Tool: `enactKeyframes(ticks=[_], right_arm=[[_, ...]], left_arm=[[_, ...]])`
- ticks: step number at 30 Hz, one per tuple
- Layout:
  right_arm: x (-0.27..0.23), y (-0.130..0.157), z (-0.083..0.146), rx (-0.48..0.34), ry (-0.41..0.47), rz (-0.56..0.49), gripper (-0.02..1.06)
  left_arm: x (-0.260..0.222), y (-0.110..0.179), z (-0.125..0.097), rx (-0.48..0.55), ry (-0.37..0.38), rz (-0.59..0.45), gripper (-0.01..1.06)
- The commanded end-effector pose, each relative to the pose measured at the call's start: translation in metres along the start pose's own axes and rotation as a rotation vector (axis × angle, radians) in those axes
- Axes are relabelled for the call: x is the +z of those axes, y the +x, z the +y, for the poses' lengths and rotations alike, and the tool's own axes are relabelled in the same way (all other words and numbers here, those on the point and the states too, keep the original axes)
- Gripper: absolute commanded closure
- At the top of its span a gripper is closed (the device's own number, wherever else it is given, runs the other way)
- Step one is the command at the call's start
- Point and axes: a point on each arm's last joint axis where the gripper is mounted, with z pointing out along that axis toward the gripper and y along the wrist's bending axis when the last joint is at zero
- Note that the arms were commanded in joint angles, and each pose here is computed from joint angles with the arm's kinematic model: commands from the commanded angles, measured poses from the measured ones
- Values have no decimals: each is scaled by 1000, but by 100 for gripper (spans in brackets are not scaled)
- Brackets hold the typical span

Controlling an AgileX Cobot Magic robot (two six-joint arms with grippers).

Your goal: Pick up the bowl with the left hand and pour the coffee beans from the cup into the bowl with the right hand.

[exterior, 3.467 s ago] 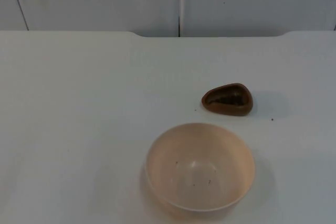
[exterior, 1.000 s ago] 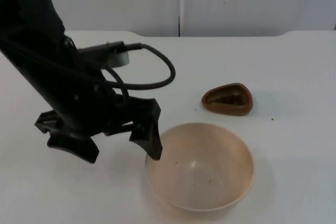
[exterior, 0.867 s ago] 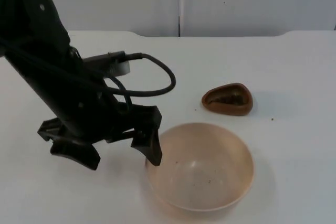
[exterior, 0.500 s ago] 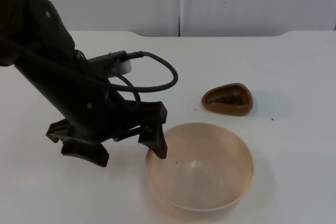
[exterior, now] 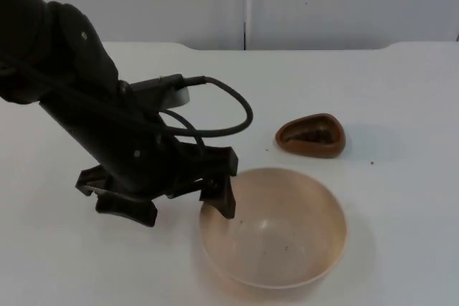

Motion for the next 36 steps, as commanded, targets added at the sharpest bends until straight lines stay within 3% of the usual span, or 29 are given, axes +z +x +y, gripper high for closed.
enactKeyframes(ticks=[1, 6, 8, 9, 10, 14, 15, 20, 21, 22, 31, 36], right_arm=[[0, 1, 0, -3, 6, -2, -1], [0, 1, 0, -3, 6, -2, -1], [0, 1, 0, -3, 6, -2, -1], [0, 1, 0, -3, 6, -2, -1], [0, 1, 0, -3, 6, -2, -1], [0, 1, 0, -3, 6, -2, -1], [0, 1, 0, -3, 6, -2, -1], [0, 1, 0, -3, 6, -2, -1], [0, 1, 0, -3, 6, -2, -1], [0, 1, 0, -3, 6, -2, -1], [0, 1, 0, -3, 6, -2, -1], [0, 1, 0, -3, 6, -2, -1]], left_arm=[[0, -2, -2, 4, 2, -17, 15], [1, -1, -2, 13, 3, -12, 20], [3, -1, -1, 6, 4, -8, 25], [3, -1, -1, 5, 4, -7, 33], [3, -1, -1, 5, 4, -7, 33], [3, 0, -2, -2, 8, -2, 59], [3, 0, -2, -2, 8, -2, 59], [3, 0, -2, -9, 12, 1, 94], [3, 0, -2, -9, 12, 1, 94], [1, -1, -3, -9, 15, -4, 103], [-35, -7, -12, 29, 43, -93, 105], [-65, -11, -3, 12, -13, -135, 105]])
